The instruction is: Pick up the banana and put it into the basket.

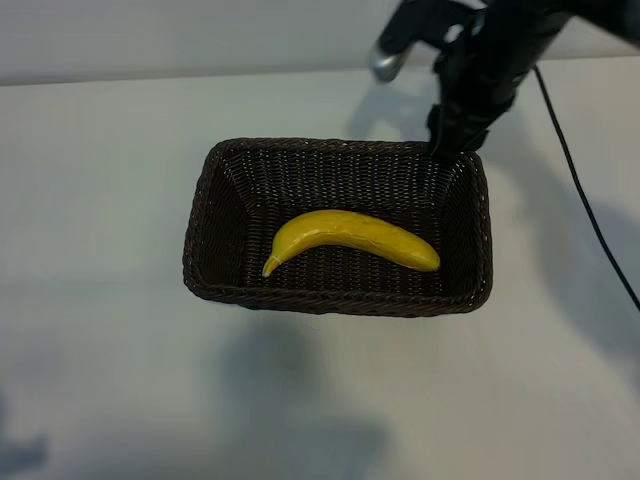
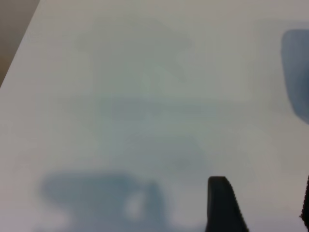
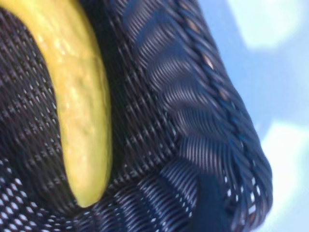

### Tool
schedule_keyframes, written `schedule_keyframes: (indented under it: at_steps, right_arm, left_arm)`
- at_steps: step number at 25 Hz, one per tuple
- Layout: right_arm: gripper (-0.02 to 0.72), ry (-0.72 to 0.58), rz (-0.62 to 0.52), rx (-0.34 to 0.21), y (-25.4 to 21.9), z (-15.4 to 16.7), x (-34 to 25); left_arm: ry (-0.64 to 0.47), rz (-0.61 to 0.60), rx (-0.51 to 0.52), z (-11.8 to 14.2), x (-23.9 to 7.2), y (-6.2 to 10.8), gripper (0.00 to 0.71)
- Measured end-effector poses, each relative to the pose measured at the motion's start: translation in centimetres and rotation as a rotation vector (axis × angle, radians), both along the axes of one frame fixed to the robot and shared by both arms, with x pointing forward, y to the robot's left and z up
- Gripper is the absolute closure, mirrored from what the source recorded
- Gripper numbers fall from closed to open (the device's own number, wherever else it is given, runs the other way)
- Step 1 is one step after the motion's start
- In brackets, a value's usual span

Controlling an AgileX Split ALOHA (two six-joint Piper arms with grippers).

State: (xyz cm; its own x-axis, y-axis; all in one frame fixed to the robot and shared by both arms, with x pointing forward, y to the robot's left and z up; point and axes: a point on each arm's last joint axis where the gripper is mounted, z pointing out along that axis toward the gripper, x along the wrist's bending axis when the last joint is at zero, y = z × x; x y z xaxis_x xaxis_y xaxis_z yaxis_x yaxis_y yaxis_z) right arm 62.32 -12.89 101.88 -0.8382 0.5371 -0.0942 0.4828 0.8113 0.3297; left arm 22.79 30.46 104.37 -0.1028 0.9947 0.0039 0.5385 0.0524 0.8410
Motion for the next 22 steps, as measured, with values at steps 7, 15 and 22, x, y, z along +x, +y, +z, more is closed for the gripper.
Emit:
schedule_keyframes:
  at_steps: [7, 15, 22]
  right_arm:
    - [0.229, 0.137, -0.491, 0.127, -5.5, 0.0, 1.7]
    - [0.245, 0.306, -0.956, 0.158, -13.0, -0.3, 2.0]
    - [0.246, 0.329, -0.998, 0.105, -14.8, -0.3, 1.7]
  left_arm:
    - [0.000, 0.000, 0.000, 0.0, 0.0, 0.0, 0.276]
    - [0.000, 0.000, -0.001, 0.0, 0.0, 0.0, 0.276]
    - [0.000, 0.000, -0.001, 0.0, 0.0, 0.0, 0.276]
